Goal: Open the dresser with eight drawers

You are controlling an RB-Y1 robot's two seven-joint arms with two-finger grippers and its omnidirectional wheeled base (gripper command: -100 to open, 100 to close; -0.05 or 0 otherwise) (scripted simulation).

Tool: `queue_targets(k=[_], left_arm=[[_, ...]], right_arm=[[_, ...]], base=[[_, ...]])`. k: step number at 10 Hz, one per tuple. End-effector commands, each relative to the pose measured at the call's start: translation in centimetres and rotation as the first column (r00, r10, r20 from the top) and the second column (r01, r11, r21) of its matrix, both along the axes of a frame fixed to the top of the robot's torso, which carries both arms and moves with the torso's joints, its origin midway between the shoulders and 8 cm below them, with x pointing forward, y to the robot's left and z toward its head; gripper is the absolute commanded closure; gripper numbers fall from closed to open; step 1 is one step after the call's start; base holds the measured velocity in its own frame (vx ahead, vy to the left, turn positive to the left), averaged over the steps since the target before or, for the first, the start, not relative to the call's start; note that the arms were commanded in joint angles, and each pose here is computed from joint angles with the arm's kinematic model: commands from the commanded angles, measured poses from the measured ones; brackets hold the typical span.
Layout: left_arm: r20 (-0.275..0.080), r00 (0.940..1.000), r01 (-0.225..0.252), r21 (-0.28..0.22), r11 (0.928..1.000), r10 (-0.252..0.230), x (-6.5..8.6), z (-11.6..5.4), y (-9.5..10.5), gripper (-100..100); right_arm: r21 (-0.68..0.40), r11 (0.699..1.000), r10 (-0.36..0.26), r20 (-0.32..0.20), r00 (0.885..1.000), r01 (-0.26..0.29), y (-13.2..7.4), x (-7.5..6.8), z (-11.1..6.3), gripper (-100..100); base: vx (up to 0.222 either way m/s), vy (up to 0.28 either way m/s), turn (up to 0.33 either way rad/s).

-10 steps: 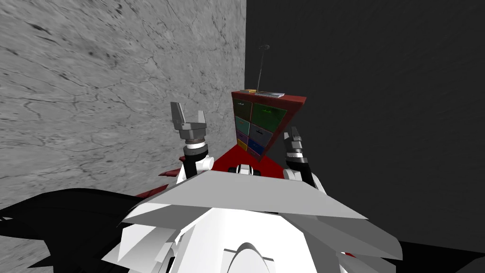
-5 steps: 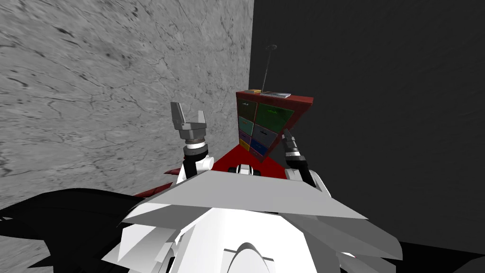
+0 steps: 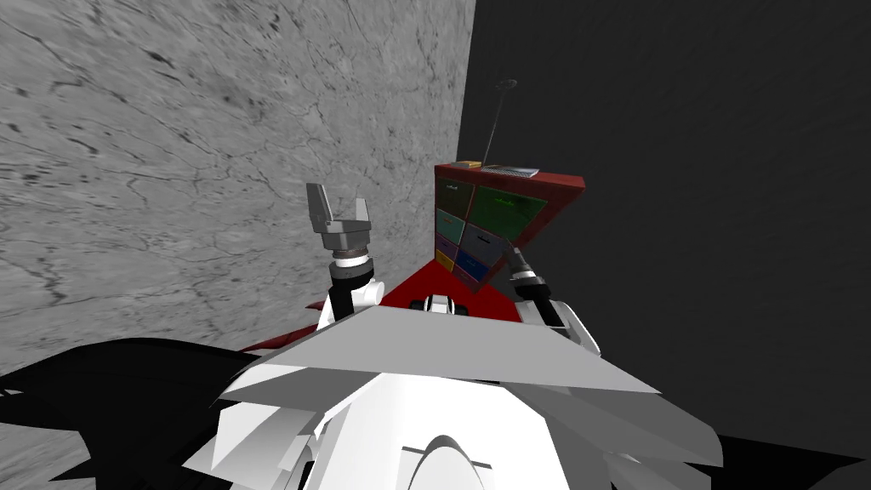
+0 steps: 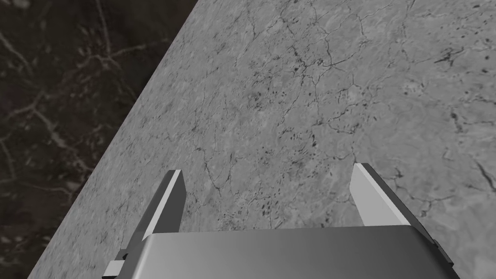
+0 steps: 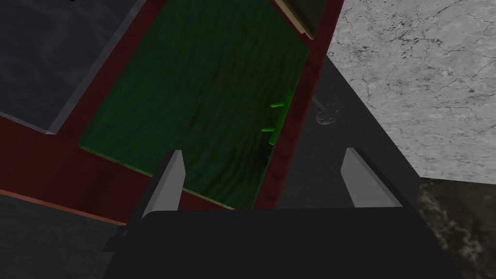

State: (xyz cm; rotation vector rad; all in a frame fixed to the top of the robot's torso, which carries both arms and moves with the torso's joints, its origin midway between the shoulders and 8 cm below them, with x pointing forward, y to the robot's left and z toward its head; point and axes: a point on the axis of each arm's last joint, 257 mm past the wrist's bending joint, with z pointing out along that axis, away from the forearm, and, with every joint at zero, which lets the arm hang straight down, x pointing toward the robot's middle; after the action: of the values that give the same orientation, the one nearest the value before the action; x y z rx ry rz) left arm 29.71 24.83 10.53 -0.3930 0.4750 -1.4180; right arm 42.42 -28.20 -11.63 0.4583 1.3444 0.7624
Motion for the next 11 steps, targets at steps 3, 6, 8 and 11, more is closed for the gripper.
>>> queue_targets(k=[3, 6, 8, 11], left_arm=[[0.000, 1.0000, 0.000, 0.000, 1.0000, 0.000, 0.0, 0.0, 0.0, 0], [0.000, 1.0000, 0.000, 0.000, 1.0000, 0.000, 0.0, 0.0, 0.0, 0], [0.000, 1.0000, 0.000, 0.000, 1.0000, 0.000, 0.0, 0.0, 0.0, 0], [0.000, 1.0000, 0.000, 0.000, 1.0000, 0.000, 0.0, 0.0, 0.0, 0]], right_arm=[[-0.247, 0.967, -0.083, -0.109, 0.991, 0.053, -3.1, 1.7, -3.9, -100], [-0.411, 0.908, -0.154, -0.156, 0.976, 0.078, -5.9, 2.5, -6.0, -100], [-0.493, 0.865, -0.206, -0.179, 0.962, 0.093, -7.9, 2.9, -7.0, -100], [-0.645, 0.757, -0.293, -0.190, 0.937, 0.106, -11.7, 3.5, -8.2, -100]], base=[[0.000, 0.106, 0.057], [0.011, 0.112, 0.066], [0.002, 0.074, 0.039], [0.014, 0.112, 0.072]])
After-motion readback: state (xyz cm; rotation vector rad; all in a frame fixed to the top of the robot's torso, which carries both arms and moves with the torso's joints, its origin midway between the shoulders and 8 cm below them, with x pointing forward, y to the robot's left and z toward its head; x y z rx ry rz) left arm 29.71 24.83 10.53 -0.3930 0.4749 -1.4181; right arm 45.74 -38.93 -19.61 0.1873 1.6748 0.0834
